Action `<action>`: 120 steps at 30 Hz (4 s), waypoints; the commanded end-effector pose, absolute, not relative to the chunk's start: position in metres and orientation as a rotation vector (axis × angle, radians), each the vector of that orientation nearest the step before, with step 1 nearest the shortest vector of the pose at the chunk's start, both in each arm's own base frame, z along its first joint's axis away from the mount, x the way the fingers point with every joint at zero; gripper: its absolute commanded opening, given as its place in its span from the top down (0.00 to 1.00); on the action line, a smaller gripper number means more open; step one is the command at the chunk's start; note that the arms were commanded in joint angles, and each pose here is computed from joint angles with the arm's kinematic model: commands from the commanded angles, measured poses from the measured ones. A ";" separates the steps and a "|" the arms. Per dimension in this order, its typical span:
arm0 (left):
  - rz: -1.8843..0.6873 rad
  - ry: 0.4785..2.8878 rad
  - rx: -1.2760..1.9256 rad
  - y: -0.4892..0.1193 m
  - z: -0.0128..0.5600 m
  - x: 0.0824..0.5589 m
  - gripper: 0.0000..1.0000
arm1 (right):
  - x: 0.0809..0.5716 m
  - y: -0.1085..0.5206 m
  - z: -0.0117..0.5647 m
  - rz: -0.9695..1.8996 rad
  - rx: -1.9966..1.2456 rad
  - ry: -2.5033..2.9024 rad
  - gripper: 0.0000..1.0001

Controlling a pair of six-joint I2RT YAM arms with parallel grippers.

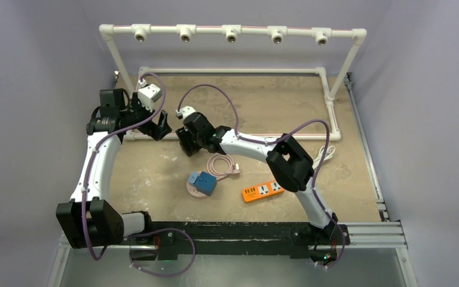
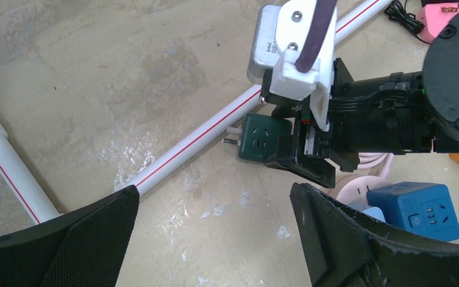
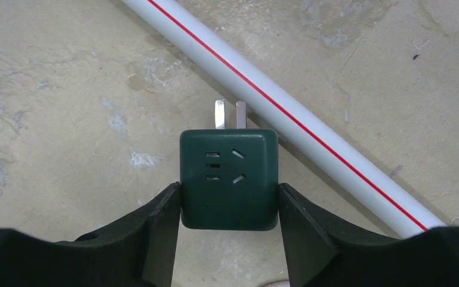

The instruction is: Insert the plug

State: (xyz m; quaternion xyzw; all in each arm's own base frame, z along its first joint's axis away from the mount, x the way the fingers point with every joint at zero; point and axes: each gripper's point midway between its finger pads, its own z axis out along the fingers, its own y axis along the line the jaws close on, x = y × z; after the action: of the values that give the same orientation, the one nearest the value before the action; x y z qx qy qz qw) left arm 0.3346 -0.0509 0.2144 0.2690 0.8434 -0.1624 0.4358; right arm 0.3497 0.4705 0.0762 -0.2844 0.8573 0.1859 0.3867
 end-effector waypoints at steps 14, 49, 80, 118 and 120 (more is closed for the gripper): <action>-0.238 1.522 1.419 -0.076 0.254 0.292 0.01 | 0.312 0.411 0.243 0.863 -0.631 2.139 0.70; -0.361 1.611 1.335 -0.082 0.237 0.281 0.01 | 0.314 0.448 0.071 0.532 -1.221 2.010 0.31; 0.194 0.654 1.849 -0.107 0.299 0.243 0.01 | 0.246 0.459 0.279 1.336 -1.017 2.029 0.74; -0.239 0.996 1.779 -0.142 0.285 0.239 1.00 | 0.230 0.436 0.317 1.395 -1.022 1.937 0.19; -0.373 1.144 1.662 -0.146 0.291 0.246 1.00 | 0.234 0.423 0.320 1.348 -1.013 1.910 0.12</action>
State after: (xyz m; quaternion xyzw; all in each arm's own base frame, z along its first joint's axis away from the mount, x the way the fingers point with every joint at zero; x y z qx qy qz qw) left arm 0.2287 -0.1346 0.2605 0.7828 0.3799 -0.0740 0.4873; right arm 0.2302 0.4463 0.2610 -0.3608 0.7633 0.4989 0.1960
